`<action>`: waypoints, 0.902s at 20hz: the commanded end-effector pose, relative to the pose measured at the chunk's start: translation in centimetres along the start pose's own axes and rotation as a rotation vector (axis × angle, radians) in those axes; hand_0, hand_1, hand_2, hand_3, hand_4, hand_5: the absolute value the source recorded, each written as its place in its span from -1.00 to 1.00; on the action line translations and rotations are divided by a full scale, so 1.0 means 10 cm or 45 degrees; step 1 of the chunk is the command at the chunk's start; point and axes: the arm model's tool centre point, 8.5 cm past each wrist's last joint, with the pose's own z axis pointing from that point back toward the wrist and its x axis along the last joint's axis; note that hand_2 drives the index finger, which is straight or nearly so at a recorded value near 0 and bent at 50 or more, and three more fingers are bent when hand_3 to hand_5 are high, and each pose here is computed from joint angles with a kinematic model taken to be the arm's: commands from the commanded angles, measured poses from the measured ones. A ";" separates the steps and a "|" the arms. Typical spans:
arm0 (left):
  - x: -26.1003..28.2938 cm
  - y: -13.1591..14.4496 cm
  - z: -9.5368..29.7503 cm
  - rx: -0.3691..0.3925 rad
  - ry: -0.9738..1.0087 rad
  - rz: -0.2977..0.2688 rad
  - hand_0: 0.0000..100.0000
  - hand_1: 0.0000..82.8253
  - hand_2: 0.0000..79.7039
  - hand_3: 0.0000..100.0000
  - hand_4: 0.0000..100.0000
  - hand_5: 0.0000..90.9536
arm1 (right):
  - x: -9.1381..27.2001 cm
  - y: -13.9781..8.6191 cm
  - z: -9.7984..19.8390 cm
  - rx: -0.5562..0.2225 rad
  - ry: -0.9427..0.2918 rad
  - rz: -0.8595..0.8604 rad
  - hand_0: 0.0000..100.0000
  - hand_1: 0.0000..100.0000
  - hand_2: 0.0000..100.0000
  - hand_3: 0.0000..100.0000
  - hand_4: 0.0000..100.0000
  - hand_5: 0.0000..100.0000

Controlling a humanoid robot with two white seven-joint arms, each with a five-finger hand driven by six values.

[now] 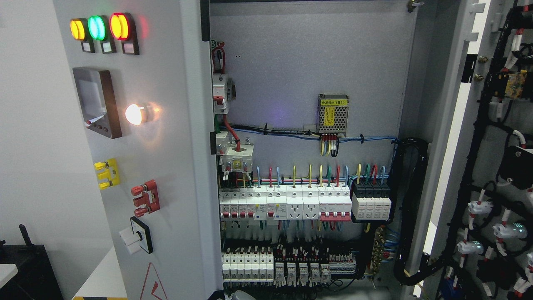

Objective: Open door with both hands
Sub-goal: 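Keep pushing the indicator-light door farther open with the right hand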

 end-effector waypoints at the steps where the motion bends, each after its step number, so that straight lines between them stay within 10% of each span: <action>1: -0.12 -0.03 0.02 -0.008 0.042 0.012 -1.00 -1.00 -1.00 -1.00 -0.94 -1.00 | -0.02 0.23 -0.08 0.079 -0.007 -0.010 -1.00 -1.00 -1.00 -1.00 -1.00 -1.00; 18: -0.11 -0.03 0.01 -0.008 0.040 0.011 -1.00 -1.00 -1.00 -1.00 -0.93 -1.00 | -0.08 0.54 -0.19 0.167 -0.022 -0.053 -1.00 -1.00 -1.00 -1.00 -1.00 -1.00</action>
